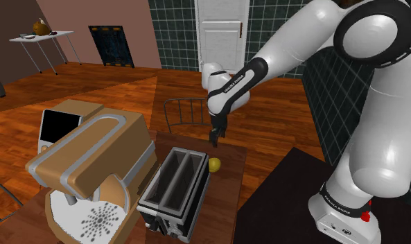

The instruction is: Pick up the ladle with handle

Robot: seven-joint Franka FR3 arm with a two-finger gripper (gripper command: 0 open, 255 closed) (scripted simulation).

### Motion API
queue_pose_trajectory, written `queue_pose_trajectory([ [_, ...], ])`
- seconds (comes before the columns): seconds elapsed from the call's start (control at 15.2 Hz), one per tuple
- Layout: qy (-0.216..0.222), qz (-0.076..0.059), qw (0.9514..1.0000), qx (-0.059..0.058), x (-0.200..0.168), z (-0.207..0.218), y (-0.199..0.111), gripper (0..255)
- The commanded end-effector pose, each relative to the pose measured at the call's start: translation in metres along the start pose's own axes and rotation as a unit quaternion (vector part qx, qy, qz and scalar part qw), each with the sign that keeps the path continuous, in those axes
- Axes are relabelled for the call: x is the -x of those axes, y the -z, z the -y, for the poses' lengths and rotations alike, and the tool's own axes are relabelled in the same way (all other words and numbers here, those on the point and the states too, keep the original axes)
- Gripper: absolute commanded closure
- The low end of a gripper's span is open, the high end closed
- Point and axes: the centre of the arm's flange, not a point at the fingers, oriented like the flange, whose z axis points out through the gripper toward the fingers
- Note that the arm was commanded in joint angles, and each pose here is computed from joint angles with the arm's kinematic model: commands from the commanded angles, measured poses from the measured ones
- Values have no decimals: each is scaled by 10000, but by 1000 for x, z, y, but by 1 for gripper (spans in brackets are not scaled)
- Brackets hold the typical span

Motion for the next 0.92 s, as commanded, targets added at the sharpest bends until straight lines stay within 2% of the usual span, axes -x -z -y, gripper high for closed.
queue_pose_trajectory([
  [0.0, 159, 31, 9999, -37, -16, 6, -20, 0],
  [0.59, 855, 174, 9960, -197, -86, 35, -114, 0],
  [0.86, 902, 184, 9955, -208, -92, 36, -136, 0],
])
